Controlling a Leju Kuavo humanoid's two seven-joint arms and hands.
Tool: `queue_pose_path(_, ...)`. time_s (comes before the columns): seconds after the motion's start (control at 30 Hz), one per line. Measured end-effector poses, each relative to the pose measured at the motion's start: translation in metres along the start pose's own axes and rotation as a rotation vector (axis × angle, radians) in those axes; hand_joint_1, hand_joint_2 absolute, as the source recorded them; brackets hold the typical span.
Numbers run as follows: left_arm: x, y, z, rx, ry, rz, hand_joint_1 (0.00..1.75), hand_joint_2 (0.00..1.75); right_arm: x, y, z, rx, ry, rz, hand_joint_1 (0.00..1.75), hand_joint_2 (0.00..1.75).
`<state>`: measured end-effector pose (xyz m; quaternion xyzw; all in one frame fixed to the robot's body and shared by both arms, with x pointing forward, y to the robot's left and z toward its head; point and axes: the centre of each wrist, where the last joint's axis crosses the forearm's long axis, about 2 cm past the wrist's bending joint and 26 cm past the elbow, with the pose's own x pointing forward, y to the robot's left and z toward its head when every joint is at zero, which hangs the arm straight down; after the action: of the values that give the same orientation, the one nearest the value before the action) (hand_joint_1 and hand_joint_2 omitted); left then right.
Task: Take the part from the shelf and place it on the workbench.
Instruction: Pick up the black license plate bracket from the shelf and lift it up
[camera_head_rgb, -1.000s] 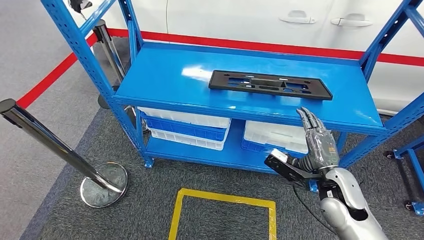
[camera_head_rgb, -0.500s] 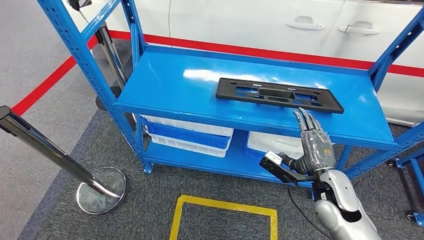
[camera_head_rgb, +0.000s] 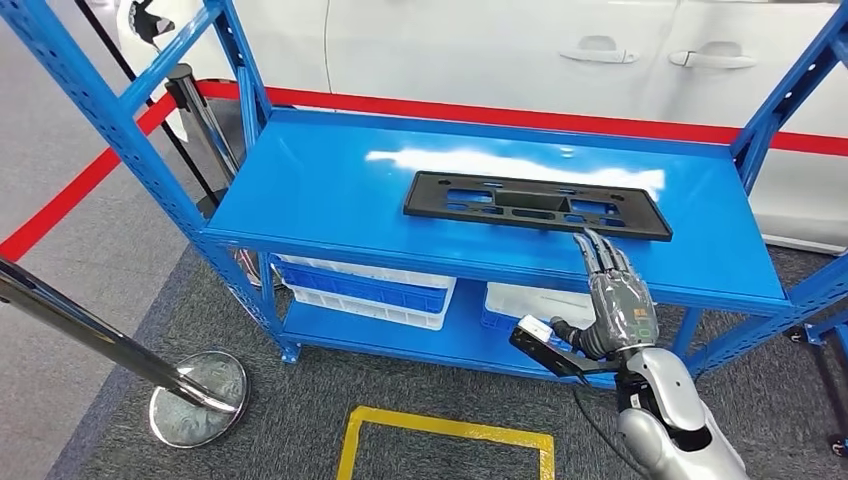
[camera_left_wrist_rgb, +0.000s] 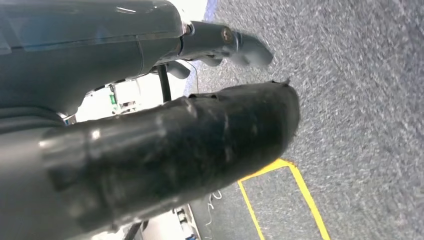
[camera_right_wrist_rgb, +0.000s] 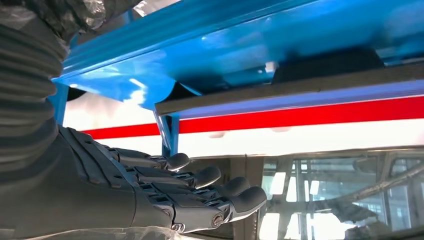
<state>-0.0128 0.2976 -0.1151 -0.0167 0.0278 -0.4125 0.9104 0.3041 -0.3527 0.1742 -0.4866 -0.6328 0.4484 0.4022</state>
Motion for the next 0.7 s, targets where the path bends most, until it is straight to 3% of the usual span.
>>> queue_pose_path(0.7, -0.0025, 0.0009, 0.0, 0.002, -0.001, -0.015, 0.0, 0.0, 0.0087, 0.0063, -0.0024, 0.011, -0.009, -0.017, 0.0, 1.75)
